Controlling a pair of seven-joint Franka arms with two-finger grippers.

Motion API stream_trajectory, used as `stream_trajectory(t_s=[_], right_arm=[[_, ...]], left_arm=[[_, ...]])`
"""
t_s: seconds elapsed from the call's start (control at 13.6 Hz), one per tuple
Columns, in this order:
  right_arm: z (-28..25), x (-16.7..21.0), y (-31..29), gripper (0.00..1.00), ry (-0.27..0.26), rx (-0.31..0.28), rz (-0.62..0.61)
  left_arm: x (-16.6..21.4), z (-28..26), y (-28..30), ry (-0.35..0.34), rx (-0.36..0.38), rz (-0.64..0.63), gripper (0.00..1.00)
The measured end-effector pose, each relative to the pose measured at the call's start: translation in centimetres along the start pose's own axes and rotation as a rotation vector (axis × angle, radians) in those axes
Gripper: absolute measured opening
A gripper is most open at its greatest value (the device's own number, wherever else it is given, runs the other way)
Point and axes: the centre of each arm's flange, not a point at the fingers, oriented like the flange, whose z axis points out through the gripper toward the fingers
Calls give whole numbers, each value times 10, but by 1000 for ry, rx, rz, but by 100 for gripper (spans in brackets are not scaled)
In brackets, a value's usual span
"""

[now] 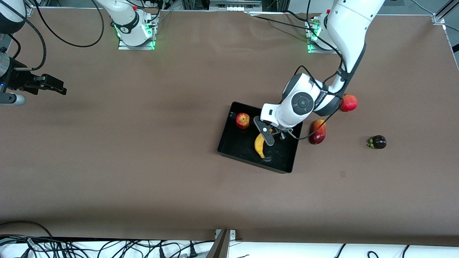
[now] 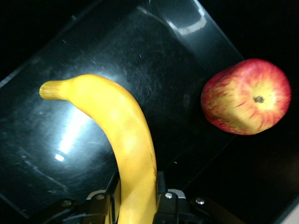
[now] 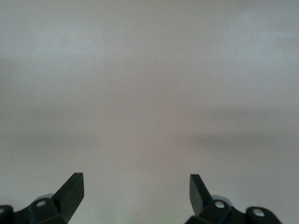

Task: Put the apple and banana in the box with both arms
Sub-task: 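Open the left gripper to release the banana in the box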

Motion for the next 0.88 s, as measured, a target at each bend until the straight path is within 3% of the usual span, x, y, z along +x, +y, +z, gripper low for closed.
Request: stream_trajectory(t_s=[0.15,0.44,0.66,0.88], right_arm=[[0,0,0,100,0,0,0],[0,0,0,100,0,0,0],[0,0,0,100,0,0,0],[0,0,0,100,0,0,0]], left_arm=[[-2,10,-2,-3,-4,-23,38],[-1,2,-8,9,9,-72,74],[8,-51,-6,8,7,-104,100],[25,-85,24,38,-42,-292,100]])
